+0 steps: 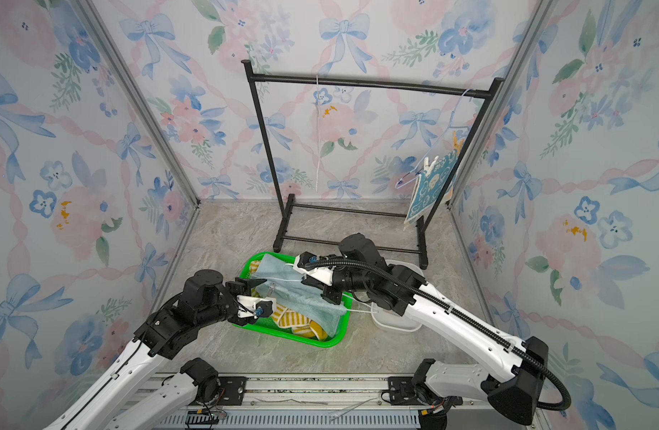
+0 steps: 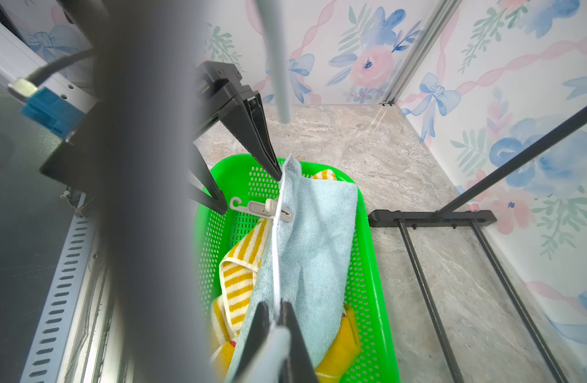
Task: Remove the clothespins securing towels to the hanger
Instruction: Remove the clothespin from the hanger.
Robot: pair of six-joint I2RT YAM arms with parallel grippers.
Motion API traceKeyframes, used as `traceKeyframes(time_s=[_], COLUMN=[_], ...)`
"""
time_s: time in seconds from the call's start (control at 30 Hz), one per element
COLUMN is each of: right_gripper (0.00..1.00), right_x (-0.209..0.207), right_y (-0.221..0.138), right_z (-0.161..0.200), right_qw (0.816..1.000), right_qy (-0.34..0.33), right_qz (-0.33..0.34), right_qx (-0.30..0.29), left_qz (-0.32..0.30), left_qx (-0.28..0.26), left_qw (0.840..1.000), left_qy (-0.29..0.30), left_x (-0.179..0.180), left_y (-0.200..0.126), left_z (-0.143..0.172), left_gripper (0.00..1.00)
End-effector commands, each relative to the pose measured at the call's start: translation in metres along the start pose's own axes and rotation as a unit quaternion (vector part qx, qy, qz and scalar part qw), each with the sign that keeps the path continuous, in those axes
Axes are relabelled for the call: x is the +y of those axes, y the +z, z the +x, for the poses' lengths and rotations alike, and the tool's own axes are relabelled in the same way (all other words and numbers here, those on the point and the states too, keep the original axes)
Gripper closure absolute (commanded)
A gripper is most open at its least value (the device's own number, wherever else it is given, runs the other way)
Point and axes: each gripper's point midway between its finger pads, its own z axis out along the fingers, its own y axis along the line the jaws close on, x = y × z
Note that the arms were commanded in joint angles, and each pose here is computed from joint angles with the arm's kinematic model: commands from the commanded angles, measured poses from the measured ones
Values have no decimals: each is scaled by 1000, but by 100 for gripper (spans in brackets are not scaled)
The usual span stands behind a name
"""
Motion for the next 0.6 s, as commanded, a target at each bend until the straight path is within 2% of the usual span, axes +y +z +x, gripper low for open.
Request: traceKeyframes(time_s=[0.0, 0.57], right_gripper=[100, 100], right_x=[6, 10], right_y=[-11, -10], right_z=[-11, -16], right_qw=[1000, 999], right_qy=[2, 15], right_qz=[-3, -16], right_qx=[-18, -31], left_qz=[-5, 9], left_qx=[20, 56], left_qw=[999, 995], left_qy=[39, 84], left_x=[7, 8], left_y=[1, 20], left_z=[2, 7], left_gripper=[31, 47])
